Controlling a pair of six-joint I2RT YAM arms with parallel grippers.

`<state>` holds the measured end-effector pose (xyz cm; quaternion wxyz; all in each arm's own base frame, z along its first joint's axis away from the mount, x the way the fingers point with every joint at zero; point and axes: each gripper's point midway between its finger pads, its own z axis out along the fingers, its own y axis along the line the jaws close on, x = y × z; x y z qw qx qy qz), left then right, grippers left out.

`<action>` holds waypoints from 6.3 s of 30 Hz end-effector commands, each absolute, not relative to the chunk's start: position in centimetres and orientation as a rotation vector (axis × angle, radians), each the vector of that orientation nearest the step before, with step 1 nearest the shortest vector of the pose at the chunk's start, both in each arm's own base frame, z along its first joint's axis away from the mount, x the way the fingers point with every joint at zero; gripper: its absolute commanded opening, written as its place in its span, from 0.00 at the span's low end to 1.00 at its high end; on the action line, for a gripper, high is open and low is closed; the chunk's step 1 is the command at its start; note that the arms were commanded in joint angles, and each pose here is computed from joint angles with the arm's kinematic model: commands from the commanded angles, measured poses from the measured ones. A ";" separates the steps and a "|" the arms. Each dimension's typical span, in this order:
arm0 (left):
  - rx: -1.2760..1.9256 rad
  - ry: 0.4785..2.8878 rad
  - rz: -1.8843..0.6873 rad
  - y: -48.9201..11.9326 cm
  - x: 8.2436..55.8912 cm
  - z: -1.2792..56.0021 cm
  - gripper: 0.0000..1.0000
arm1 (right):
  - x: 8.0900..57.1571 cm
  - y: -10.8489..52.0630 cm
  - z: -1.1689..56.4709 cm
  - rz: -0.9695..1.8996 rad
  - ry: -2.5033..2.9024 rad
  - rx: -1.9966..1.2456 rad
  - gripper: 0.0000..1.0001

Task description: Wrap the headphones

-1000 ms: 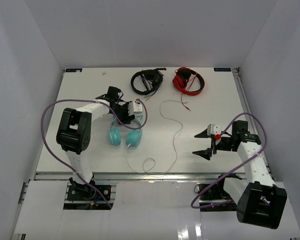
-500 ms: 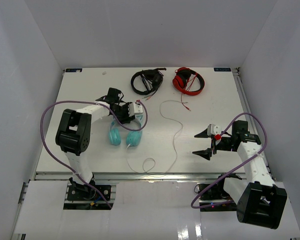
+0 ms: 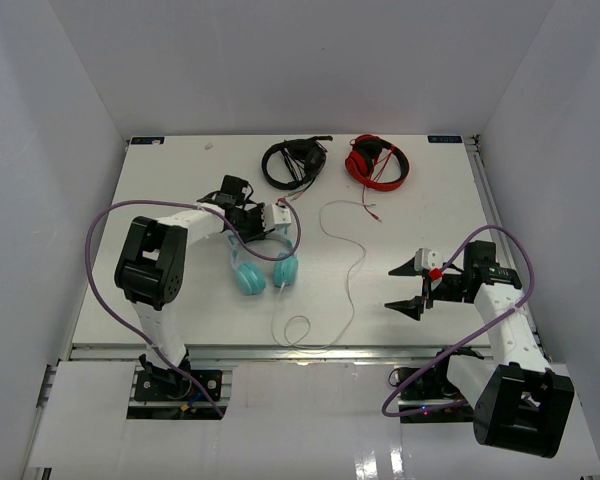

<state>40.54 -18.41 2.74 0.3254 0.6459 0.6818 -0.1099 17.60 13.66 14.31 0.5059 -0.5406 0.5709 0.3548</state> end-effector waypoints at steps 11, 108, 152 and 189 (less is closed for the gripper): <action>0.939 2.237 -0.096 -15.2 42.7 7.3 0.00 | 18.0 13.7 15.6 0.871 1.384 -1.272 0.77; -0.895 1.723 -0.970 -10.7 31.7 36.5 0.00 | 24.0 37.2 17.1 1.057 1.509 -1.297 0.08; 0.454 2.010 -0.728 -23.6 32.4 21.7 0.00 | 27.6 26.4 37.0 0.368 1.185 -1.538 0.08; 0.588 1.796 -0.955 -24.5 24.6 26.9 0.00 | 41.7 15.4 28.2 0.380 1.756 -0.803 0.08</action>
